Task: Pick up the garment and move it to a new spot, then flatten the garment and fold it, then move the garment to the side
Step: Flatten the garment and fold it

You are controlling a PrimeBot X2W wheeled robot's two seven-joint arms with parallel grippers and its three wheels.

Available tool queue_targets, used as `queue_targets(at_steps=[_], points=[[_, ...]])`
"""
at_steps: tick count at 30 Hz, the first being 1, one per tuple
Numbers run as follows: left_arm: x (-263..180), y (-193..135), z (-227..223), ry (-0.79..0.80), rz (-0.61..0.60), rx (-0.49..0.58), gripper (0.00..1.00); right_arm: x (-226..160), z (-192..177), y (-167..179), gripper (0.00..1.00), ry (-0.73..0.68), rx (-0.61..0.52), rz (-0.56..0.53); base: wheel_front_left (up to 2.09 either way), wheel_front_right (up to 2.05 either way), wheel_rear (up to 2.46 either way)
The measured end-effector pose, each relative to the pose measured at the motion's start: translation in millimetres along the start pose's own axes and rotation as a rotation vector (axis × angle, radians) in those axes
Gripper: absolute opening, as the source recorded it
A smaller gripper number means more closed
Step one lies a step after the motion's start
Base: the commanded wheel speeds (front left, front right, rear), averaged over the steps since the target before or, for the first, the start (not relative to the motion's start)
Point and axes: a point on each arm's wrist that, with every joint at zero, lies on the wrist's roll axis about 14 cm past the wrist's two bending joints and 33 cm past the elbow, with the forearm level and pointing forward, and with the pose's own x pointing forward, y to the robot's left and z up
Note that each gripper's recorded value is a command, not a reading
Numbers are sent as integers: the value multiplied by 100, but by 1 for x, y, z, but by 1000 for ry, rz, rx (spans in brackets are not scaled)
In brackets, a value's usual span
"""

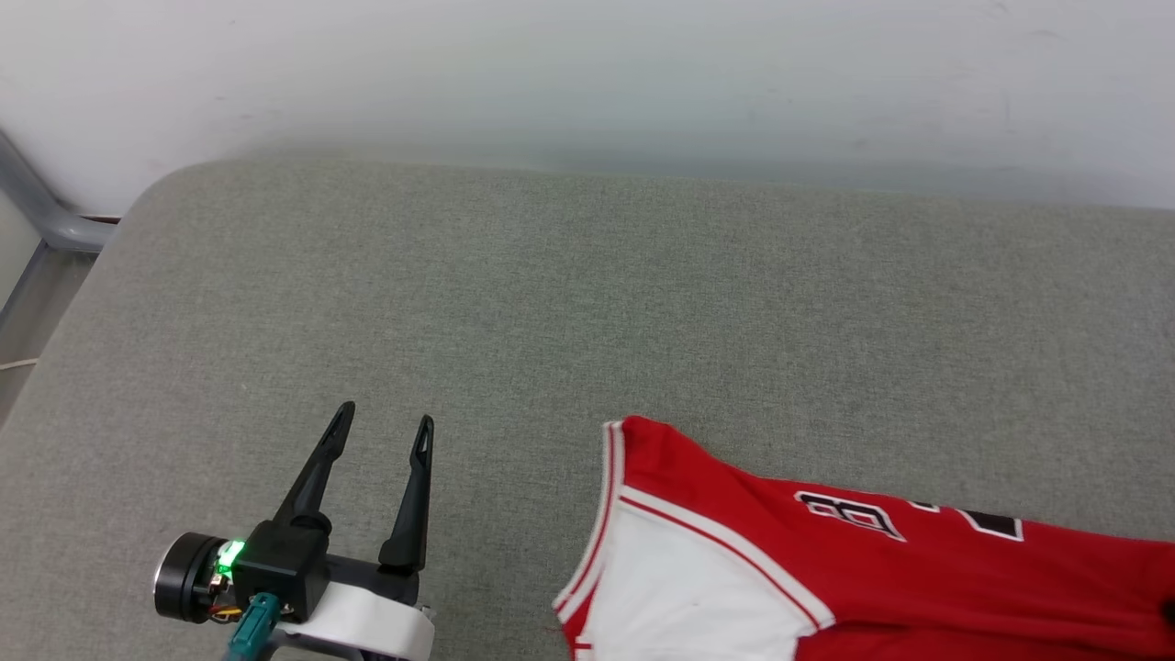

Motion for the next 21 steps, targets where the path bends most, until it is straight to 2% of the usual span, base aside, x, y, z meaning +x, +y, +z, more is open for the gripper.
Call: queue_targets(at_steps=[4, 7, 13, 21], points=[[1, -2, 0, 0, -4, -2, 100, -10, 20, -42, 0, -57, -26, -120, 0, 0, 0], [0, -3, 1, -3, -5, -8, 100, -14, 28, -49, 0, -79, -41, -147, 0, 0, 0], [-7, -3, 3, -9, 2, -18, 100, -19, 34, -27, 0, -122, -81, -93, 0, 0, 0], [-18, -2, 11, -31, 17, -34, 100, -39, 25, 26, 0, -149, -197, 38, 0, 0, 0]])
